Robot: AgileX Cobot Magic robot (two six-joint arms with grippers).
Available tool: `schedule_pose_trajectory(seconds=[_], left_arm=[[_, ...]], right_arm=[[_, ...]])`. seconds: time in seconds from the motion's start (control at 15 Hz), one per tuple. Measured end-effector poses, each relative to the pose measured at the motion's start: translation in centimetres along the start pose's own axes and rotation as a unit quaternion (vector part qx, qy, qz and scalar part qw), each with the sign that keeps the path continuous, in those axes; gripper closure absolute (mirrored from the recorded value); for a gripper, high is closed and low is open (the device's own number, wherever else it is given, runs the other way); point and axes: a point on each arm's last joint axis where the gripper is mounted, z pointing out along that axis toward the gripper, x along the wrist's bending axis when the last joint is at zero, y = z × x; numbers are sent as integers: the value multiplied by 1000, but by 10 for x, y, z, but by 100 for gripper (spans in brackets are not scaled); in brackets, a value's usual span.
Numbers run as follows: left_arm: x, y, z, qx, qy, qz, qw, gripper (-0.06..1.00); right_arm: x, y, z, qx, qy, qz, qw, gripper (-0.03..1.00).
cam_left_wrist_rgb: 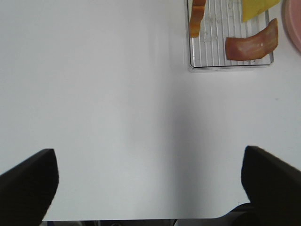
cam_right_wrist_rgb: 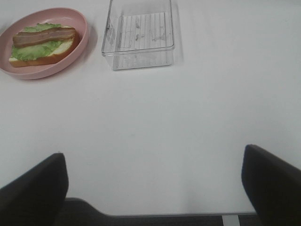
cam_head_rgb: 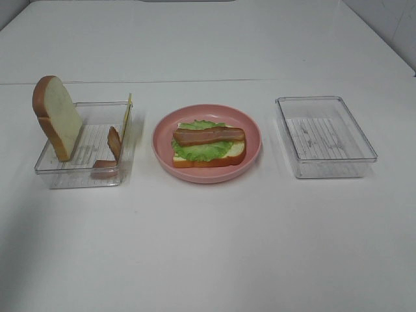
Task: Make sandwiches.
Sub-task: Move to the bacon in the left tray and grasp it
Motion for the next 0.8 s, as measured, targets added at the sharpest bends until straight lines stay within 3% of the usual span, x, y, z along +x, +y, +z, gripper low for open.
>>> schedule_pose_trajectory(seconds=[0.2,0.27,0.47,0.6,0.8], left_arm=[[-21,29,35,46,-1,34,998,-3],[-51,51,71,83,3,54,995,-3],[-87,67,101,108,-11,65,992,-3],[-124,74,139,145,-27,70,987,-3],[-144,78,189,194,-40,53,979,-3]], right_arm=[[0,0,0,0,0,0,1000,2],[0,0,0,0,0,0,1000,2],[0,0,0,0,0,0,1000,2],[0,0,0,0,0,0,1000,2],[0,0,0,0,0,0,1000,2]])
